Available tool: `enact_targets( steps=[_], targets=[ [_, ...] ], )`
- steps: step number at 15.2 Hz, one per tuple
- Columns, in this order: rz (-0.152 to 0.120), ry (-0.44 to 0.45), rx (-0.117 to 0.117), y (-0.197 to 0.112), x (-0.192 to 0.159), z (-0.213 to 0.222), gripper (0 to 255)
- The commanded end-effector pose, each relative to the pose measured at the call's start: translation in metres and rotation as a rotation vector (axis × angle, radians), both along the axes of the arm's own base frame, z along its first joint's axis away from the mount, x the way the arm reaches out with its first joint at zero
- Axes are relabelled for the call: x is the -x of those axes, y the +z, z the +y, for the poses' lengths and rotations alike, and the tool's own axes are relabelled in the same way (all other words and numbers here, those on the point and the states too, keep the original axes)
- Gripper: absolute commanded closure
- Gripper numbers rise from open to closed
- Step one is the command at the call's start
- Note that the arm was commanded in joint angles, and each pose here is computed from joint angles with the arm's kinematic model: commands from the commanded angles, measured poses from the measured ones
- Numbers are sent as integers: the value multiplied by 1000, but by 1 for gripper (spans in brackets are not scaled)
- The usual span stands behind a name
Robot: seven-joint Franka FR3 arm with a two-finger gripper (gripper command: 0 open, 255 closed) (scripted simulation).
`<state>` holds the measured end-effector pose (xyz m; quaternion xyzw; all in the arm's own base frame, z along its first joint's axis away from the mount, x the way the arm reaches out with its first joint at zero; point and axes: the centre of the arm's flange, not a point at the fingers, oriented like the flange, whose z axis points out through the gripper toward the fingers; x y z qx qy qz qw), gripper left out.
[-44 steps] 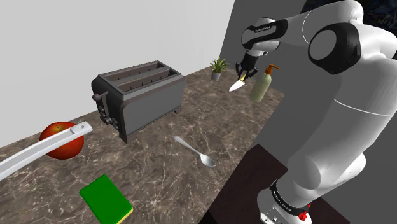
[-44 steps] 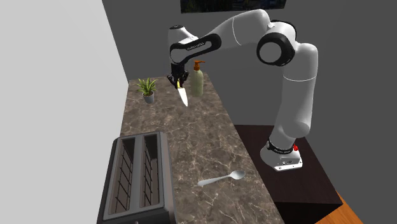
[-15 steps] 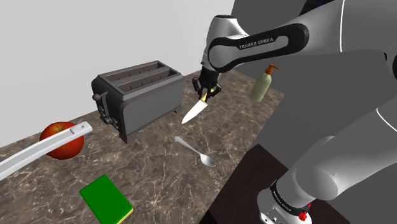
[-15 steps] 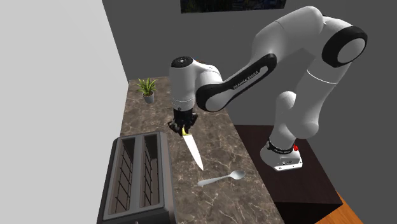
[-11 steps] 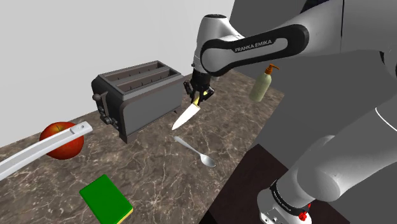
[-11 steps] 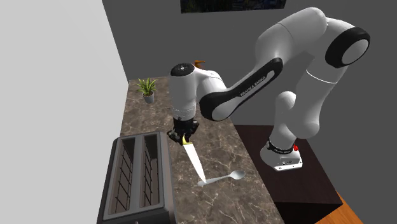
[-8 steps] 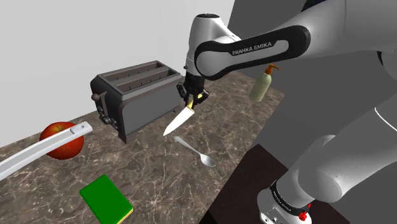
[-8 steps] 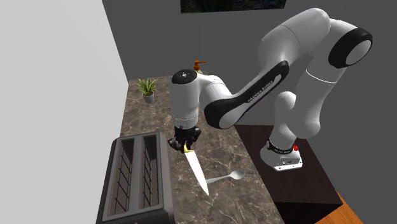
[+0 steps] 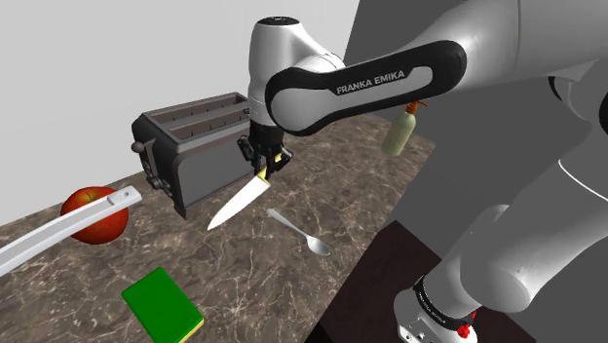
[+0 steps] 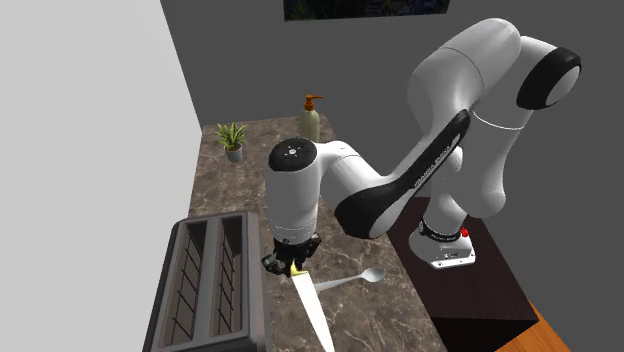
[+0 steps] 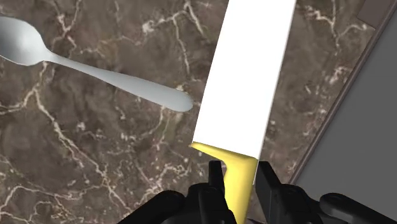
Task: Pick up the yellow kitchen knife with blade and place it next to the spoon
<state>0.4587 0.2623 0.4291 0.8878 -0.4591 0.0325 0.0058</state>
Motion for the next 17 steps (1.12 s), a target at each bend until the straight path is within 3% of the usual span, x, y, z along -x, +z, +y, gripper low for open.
enact_targets(
  steps=[1, 4, 17],
  targets=[
    [2, 1, 0, -3, 8, 30, 255],
    [2, 1, 0, -3, 17, 79, 255],
    [2, 1, 0, -71, 17, 79, 255]
  ],
)
